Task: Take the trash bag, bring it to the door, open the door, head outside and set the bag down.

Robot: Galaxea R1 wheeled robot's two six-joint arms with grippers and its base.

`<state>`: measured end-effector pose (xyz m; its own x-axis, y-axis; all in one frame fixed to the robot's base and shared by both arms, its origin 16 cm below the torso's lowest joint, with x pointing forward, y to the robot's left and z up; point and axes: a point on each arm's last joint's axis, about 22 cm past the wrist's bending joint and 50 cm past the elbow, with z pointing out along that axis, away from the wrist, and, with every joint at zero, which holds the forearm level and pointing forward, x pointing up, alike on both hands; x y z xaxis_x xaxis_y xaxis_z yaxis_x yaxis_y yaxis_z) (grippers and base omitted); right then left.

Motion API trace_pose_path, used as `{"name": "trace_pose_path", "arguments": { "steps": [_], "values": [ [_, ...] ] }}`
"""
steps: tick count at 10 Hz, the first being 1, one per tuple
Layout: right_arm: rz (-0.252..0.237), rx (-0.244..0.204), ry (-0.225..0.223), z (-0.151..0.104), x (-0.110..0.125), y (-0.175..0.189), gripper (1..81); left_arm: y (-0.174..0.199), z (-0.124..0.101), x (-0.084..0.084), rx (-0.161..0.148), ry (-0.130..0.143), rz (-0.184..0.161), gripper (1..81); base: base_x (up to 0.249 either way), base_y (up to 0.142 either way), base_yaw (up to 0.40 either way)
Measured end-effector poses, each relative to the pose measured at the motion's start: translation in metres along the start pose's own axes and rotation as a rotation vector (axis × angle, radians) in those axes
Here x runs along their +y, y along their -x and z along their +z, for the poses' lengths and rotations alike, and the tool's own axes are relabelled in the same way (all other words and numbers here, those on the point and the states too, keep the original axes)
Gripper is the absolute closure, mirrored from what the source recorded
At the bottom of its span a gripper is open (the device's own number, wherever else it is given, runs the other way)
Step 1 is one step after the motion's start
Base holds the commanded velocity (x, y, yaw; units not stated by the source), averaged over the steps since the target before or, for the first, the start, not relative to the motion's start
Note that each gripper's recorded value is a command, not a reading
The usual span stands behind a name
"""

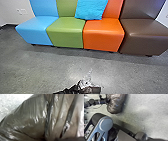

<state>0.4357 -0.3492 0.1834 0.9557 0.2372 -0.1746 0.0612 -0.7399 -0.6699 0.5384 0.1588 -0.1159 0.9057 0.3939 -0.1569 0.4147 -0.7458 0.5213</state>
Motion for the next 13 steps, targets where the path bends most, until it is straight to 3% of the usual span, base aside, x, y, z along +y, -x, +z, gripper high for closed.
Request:
{"name": "trace_pose_path", "arguments": {
  "steps": [5, 8, 9, 11, 12, 13],
  "values": [
    [-0.001, 0.000, -0.001, 0.001, -0.001, -0.001, 1.0, 0.002, 0.001, -0.002, 0.003, -0.001, -0.003, 81.1, 0.000, 0.000, 0.000],
    [0.008, -0.020, -0.014, -0.005, -0.011, -0.004, 1.0, 0.008, -0.006, -0.004, 0.021, -0.018, -0.013, 81.1, 0.000, 0.000, 0.000],
    [0.019, -0.036, -0.021, -0.008, -0.016, -0.003, 1.0, 0.022, -0.010, -0.007, -0.014, -0.029, -0.016, 81.1, 0.000, 0.000, 0.000],
    [0.040, -0.073, -0.042, -0.008, -0.027, 0.001, 1.0, 0.087, -0.022, -0.028, -0.155, -0.053, -0.033, 81.1, 0.000, 0.000, 0.000],
    [0.040, -0.073, -0.046, -0.010, -0.033, 0.001, 1.0, 0.109, -0.035, -0.038, -0.189, -0.066, -0.028, 81.1, 0.000, 0.000, 0.000],
    [0.036, -0.068, -0.043, -0.017, -0.041, 0.002, 1.0, 0.122, -0.052, -0.045, -0.200, -0.075, -0.022, 81.1, 0.000, 0.000, 0.000]
  ]
}}
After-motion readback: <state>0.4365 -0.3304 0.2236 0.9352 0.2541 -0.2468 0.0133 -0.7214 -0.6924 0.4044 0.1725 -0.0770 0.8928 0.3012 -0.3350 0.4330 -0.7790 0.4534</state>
